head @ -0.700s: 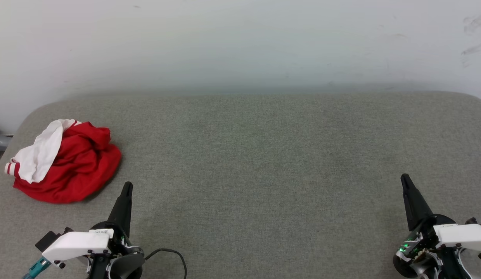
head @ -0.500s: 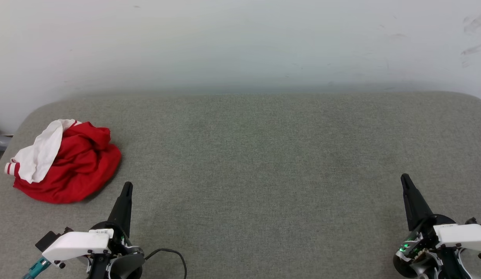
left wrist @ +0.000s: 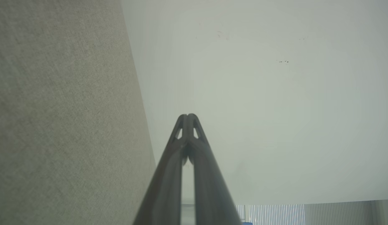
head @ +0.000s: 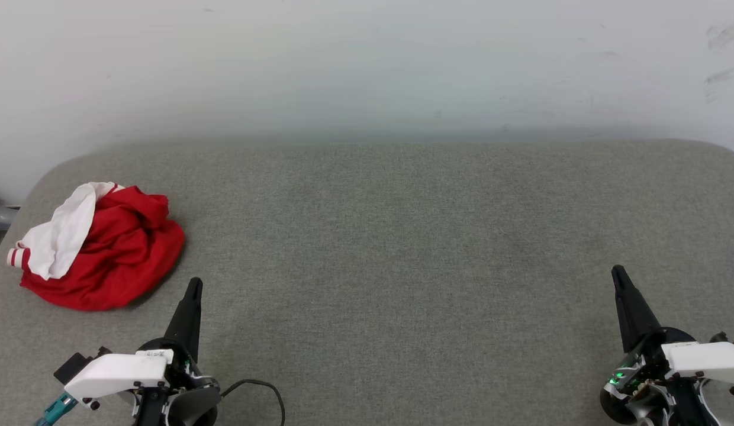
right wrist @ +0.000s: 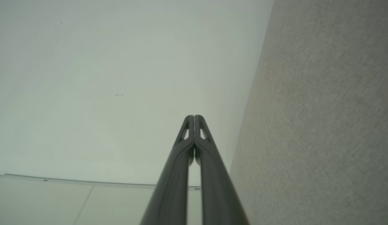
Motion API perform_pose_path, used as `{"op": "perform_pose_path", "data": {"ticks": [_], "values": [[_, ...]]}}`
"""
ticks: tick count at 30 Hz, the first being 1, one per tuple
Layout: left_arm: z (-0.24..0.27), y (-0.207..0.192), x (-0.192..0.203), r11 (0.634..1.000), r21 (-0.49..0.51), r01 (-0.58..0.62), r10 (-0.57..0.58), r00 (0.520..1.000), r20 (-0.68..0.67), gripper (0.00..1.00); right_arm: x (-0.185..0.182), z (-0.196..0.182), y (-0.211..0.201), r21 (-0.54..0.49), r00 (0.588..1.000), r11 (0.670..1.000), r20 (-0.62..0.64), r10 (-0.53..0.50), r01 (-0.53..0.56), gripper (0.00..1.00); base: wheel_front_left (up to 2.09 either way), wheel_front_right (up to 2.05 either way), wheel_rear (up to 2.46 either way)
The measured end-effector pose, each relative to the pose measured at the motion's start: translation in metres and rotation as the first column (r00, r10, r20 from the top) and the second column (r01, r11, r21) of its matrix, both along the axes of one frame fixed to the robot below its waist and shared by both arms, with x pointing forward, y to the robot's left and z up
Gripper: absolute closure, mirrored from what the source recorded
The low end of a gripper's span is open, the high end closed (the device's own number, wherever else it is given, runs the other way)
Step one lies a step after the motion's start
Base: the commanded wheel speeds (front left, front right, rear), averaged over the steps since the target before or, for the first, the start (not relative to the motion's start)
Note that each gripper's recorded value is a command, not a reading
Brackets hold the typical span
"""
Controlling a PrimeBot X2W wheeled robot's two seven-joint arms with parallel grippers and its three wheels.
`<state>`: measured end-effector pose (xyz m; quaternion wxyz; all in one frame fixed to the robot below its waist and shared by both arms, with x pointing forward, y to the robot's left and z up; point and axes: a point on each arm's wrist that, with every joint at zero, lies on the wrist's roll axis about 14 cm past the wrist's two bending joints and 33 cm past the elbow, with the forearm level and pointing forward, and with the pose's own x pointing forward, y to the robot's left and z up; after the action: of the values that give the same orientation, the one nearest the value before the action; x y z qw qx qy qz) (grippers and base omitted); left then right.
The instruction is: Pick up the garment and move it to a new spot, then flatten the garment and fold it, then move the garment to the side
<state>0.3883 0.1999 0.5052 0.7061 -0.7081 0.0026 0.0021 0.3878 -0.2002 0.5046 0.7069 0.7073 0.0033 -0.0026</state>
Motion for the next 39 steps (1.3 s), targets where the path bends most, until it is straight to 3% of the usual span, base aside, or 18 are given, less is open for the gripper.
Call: {"op": "perform_pose_path", "data": {"ticks": [5, 6, 11, 18, 27, 36, 37, 39], "values": [[-0.002, 0.000, 0.000, 1.000, -0.001, 0.000, 0.000, 1.000, -0.005, 1.00, -0.001, -0.002, 0.000, 0.000, 1.000, 1.000, -0.006, 0.000, 0.000, 1.00, 0.00, 0.00, 0.00], [-0.007, -0.001, -0.002, 1.000, -0.002, 0.001, -0.001, 1.000, -0.020, 0.00, -0.003, -0.007, 0.000, 0.001, 1.000, 1.000, -0.020, -0.001, 0.001, 0.00, 0.00, 0.00, 0.00], [-0.030, -0.001, -0.014, 1.000, -0.007, -0.006, 0.005, 0.996, -0.091, 0.00, -0.015, -0.031, -0.003, 0.000, 0.996, 1.000, -0.094, -0.014, 0.014, 0.00, 0.00, 0.00, 0.00], [-0.026, 0.002, -0.013, 0.999, 0.029, -0.029, 0.031, 0.996, -0.079, 0.00, -0.015, -0.028, -0.007, -0.068, 0.995, 0.997, -0.086, -0.041, 0.036, 0.00, 0.00, 0.00, 0.00], [-0.018, 0.007, -0.011, 0.980, 0.192, -0.046, 0.060, 0.996, -0.070, 0.00, -0.015, -0.016, -0.011, -0.249, 0.997, 0.967, -0.052, -0.061, 0.047, 0.00, 0.00, 0.00, 0.00], [-0.007, 0.002, -0.007, 0.915, 0.402, -0.031, 0.062, 0.996, -0.067, 0.00, -0.012, 0.006, -0.008, -0.468, 0.999, 0.882, 0.018, -0.052, 0.054, 0.00, 0.00, 0.00, 0.00], [-0.006, 0.000, -0.007, 0.885, 0.464, -0.027, 0.067, 0.995, -0.070, 0.00, -0.011, 0.012, -0.005, -0.531, 0.998, 0.846, 0.037, -0.043, 0.056, 0.00, 0.00, 0.00, 0.00], [-0.006, -0.002, -0.006, 0.862, 0.507, -0.022, 0.068, 0.995, -0.073, 0.00, -0.012, 0.013, -0.002, -0.570, 0.998, 0.820, 0.043, -0.037, 0.055, 0.00, 0.00, 0.00, 0.00]]}}
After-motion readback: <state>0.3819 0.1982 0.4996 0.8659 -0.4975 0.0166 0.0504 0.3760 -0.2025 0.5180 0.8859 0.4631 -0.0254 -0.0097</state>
